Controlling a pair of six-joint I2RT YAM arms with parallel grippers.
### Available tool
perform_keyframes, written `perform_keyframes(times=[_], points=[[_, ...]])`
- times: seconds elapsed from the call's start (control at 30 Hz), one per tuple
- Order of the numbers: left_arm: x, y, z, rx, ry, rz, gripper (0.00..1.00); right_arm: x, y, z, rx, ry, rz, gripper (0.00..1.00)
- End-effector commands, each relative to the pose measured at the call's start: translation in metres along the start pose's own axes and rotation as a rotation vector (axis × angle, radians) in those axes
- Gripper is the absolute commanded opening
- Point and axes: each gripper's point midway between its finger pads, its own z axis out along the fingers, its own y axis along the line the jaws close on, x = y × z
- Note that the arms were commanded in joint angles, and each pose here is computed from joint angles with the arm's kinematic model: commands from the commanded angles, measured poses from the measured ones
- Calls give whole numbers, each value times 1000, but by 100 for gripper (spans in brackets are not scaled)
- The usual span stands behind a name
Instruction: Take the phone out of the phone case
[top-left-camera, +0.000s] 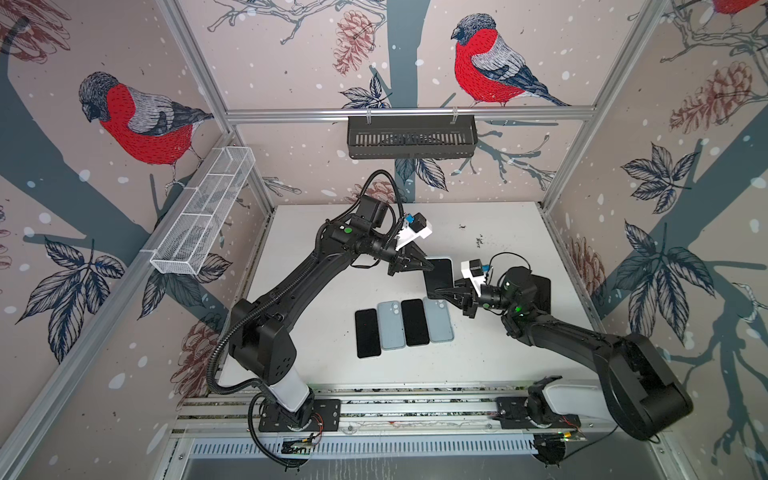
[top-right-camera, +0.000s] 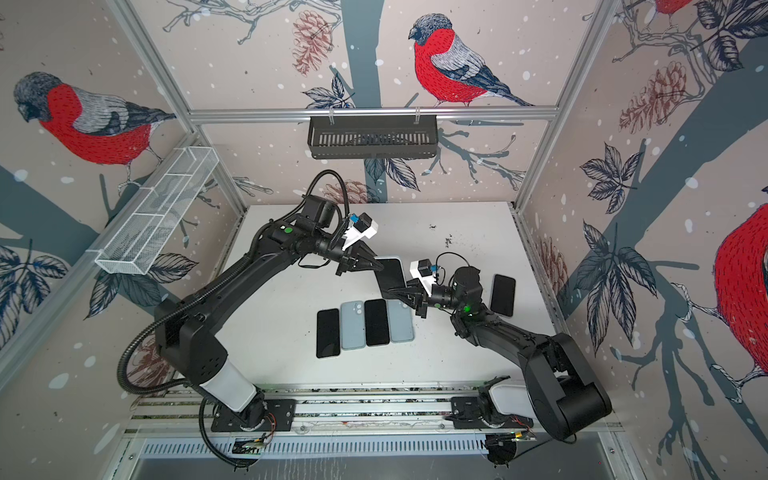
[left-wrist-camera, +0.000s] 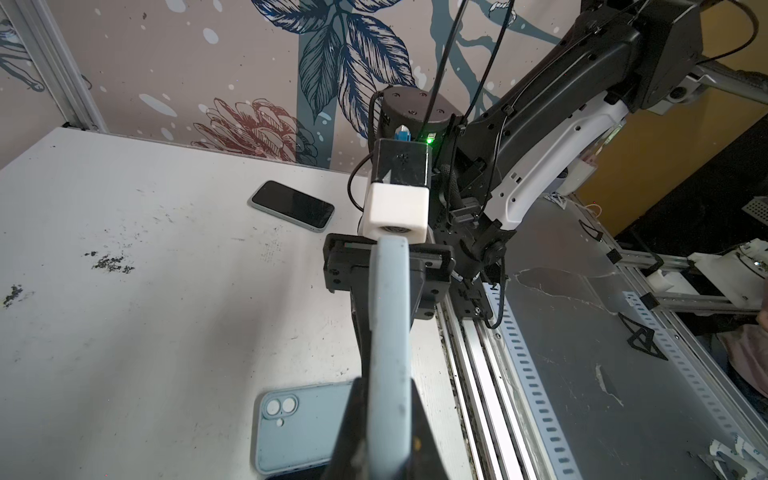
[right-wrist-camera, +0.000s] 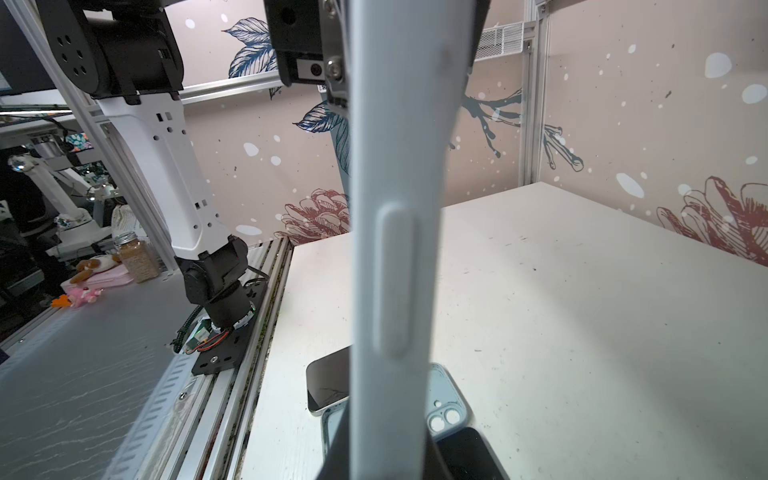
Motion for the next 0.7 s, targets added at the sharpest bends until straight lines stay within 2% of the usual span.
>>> perform_keyframes(times=[0.0,0.1,0.13,0.2,0.3,0.37,0.47,0.67], points=[[-17,-9,-2,19,-75,-47,0,-20,-12,-2,84,-43,-33,27],[-35,3,-10,-120,-151,-61,0,-39,-21,-7,181,-88,-27,56],[-45,9,-17,-189,-206,-88,0,-46,-32,-12,263,-109,-8,63],[-68,18,-35,-317,-336,-135,0,-62,-50,-26,405,-167,55,68],[-95,26,-72,-445,-597,-273,0,-86,-62,-57,559,-330,206,84],[-104,22,-93,-446,-780,-354,0,-98,-53,-66,555,-406,271,88],[-109,12,-110,-354,-981,-450,0,-102,-55,-71,569,-437,409,91],[-111,7,-114,-248,-1127,-595,0,-99,-43,-64,423,-461,564,91]])
